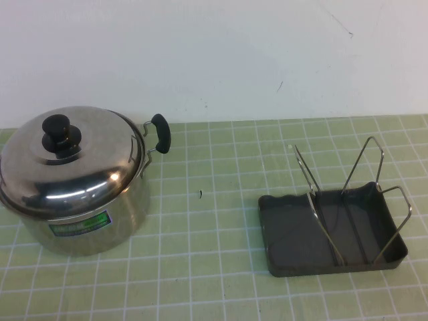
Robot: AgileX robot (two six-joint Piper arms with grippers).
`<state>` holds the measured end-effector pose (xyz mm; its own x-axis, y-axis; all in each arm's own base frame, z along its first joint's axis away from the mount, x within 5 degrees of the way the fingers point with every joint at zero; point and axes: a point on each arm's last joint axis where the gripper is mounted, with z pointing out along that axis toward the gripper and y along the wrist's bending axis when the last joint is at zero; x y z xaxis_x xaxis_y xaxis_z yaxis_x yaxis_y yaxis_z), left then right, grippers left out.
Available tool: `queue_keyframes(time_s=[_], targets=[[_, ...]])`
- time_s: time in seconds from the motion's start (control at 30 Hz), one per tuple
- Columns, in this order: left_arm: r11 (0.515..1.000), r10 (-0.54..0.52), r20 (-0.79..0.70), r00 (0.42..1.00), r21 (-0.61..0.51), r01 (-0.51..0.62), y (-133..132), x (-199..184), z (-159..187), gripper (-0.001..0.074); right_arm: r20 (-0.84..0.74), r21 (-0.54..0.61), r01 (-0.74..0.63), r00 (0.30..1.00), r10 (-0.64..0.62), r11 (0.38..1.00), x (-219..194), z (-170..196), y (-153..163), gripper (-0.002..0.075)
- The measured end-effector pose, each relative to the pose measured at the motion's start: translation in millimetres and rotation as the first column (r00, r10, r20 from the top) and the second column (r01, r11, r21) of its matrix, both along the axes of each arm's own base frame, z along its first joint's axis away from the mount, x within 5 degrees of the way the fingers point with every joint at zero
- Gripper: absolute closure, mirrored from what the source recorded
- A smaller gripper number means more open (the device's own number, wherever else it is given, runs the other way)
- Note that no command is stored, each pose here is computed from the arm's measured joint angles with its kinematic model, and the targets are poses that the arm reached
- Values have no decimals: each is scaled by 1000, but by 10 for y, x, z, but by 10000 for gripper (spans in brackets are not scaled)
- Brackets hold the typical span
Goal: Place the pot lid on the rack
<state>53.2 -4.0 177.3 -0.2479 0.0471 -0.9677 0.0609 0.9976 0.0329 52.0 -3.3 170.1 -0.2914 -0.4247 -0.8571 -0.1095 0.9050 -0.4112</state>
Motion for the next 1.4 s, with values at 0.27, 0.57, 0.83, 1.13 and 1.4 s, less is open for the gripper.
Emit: queue_keyframes(time_s=[0.27,0.57,0.83,1.13,1.4], targets=[[1000,0,0,1000,0,0,0,0,0,738,0,0,0,1000,0,1000,0,0,0,727],[1000,0,0,1000,2,0,0,0,0,738,0,0,0,1000,0,1000,0,0,0,727],[1000,-1,0,1000,-3,1,-1,0,0,738,0,0,0,1000,0,1000,0,0,0,727],[570,151,115,982,-822,9,-32,28,235,738,0,0,0,1000,0,1000,0,0,0,727],[468,312,201,929,-883,33,110,21,343,738,0,0,0,1000,0,1000,0,0,0,727]])
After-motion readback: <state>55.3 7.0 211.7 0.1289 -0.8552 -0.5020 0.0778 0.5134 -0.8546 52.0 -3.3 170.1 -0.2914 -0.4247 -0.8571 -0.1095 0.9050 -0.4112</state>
